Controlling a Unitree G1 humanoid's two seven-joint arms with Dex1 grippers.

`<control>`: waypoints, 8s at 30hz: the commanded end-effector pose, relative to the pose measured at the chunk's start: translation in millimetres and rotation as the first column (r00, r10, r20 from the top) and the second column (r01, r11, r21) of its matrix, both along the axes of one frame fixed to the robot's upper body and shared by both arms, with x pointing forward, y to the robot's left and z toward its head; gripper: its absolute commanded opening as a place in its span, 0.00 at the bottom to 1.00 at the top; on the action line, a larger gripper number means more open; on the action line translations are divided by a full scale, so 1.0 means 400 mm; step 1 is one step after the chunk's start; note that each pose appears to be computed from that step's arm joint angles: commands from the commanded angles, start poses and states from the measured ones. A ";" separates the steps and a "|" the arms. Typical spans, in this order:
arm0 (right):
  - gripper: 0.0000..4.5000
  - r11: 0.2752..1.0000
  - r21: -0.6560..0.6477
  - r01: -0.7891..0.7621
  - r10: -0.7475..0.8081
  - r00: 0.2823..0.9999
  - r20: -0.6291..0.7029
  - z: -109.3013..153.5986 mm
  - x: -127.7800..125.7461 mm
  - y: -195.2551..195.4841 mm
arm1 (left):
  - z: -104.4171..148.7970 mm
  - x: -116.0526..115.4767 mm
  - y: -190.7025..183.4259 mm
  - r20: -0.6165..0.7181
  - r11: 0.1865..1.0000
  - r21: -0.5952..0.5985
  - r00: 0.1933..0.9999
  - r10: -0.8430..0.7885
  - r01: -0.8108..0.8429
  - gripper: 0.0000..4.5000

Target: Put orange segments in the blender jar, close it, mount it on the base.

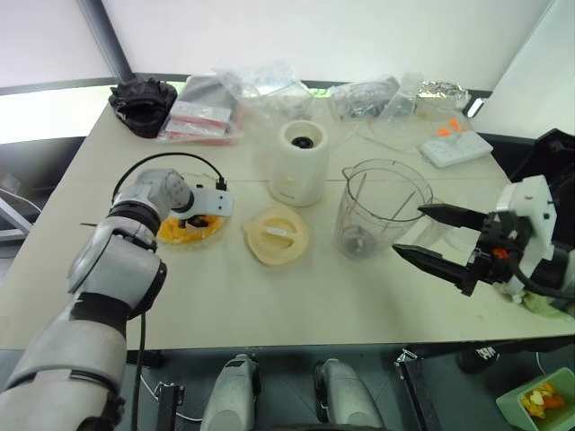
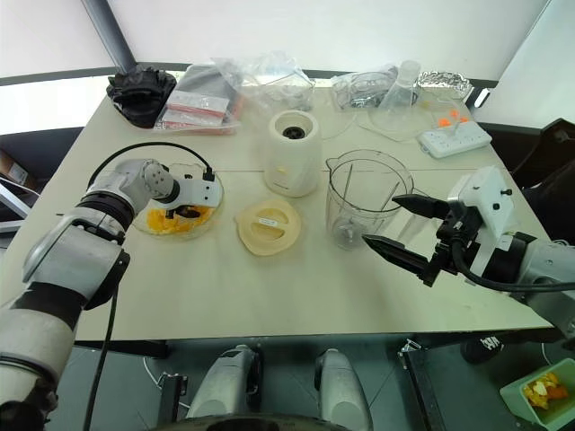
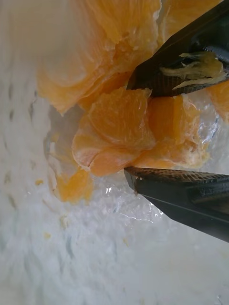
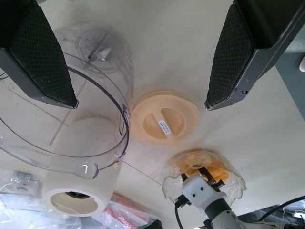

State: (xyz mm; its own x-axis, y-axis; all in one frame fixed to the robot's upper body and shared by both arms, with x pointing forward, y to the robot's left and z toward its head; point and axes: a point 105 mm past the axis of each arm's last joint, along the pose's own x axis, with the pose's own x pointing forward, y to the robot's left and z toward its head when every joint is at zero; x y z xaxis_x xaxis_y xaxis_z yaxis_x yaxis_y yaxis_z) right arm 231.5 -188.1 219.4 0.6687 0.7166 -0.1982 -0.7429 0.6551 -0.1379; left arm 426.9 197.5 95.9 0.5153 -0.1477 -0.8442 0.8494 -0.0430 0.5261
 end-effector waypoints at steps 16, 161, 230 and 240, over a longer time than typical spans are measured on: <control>1.00 1.000 -0.020 -0.017 0.018 0.999 0.052 0.020 0.009 0.011 | -0.005 -0.003 0.038 0.024 0.995 -0.067 0.997 0.076 -0.074 0.37; 1.00 1.000 0.013 -0.021 0.020 0.999 0.051 -0.015 0.018 0.052 | 0.172 0.021 0.170 -0.174 -0.008 -0.978 0.785 0.595 -0.210 0.02; 1.00 0.871 0.086 0.484 -0.491 0.859 0.142 -0.040 -0.217 -0.037 | 0.330 -0.212 -0.779 -0.038 0.227 -0.963 0.765 -0.643 0.143 0.99; 1.00 0.856 0.072 0.511 -0.515 0.838 0.177 -0.020 -0.208 -0.049 | 0.407 -0.188 -0.742 0.025 0.120 -0.985 0.782 -0.623 0.126 0.99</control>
